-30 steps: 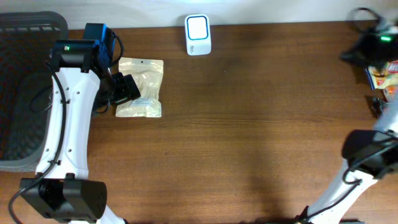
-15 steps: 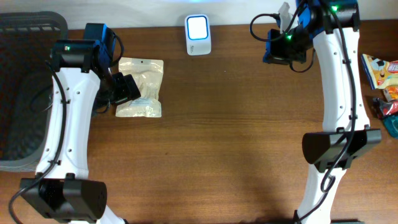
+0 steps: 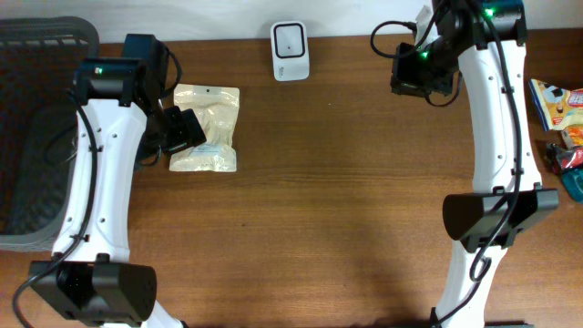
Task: Scan the item barcode
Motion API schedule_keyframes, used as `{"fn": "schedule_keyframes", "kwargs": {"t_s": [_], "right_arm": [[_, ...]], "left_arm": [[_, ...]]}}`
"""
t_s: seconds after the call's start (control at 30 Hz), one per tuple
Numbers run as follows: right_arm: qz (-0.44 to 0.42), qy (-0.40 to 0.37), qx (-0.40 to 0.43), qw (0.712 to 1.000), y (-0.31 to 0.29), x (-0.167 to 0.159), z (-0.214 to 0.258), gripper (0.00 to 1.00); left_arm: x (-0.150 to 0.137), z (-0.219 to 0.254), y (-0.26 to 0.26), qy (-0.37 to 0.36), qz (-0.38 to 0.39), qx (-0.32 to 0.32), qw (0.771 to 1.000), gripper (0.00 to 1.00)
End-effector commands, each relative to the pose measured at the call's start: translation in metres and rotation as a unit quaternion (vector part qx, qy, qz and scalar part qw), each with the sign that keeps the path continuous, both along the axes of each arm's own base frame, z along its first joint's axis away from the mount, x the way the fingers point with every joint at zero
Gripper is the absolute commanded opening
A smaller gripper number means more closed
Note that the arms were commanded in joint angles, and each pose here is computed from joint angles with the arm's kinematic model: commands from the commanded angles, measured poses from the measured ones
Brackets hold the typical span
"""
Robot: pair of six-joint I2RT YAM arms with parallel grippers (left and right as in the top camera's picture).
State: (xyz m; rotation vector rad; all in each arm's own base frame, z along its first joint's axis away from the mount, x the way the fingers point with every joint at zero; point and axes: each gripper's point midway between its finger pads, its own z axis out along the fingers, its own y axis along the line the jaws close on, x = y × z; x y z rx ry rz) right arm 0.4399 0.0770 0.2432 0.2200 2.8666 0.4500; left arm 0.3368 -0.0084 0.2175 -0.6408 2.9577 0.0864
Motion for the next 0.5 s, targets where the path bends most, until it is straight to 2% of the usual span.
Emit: {"fn": "schedule_keyframes", "kwargs": {"t_s": [0.0,0.1,0.13,0.2,0.23,0.4,0.47], "right_arm": [[-0.006,0.001,-0.008,1.000,-0.003,-0.001,0.000,0.05],[-0.008,0.000,-0.016,1.000,-0.006,-0.001,0.000,0.33],[-0.014,-0.002,-0.035,0.999,-0.012,0.001,-0.002,0.50],[-0.030,-0.010,-0.086,0.996,-0.031,0.005,-0.004,0.92],[-0.038,-0.015,-0.113,0.993,-0.041,0.007,-0.004,0.99],[-0.069,-0.031,-0.209,0.975,-0.076,0.013,0.000,0.99],[-0.087,-0.034,-0.267,0.959,-0.097,0.012,0.005,0.99]], "left_arm": [[0.009,0.010,0.001,-0.038,0.005,0.001,0.999,0.99],[0.010,0.010,0.001,-0.041,0.005,0.001,0.999,0.99],[0.010,0.010,0.001,-0.041,0.005,0.001,0.999,0.99],[0.010,0.010,0.001,-0.041,0.005,0.001,0.999,0.99],[0.010,0.010,0.001,-0.041,0.005,0.001,0.999,0.99],[0.010,0.010,-0.001,-0.041,0.005,-0.002,0.999,0.99],[0.010,0.010,-0.007,-0.040,0.002,-0.021,0.999,0.99]]}}
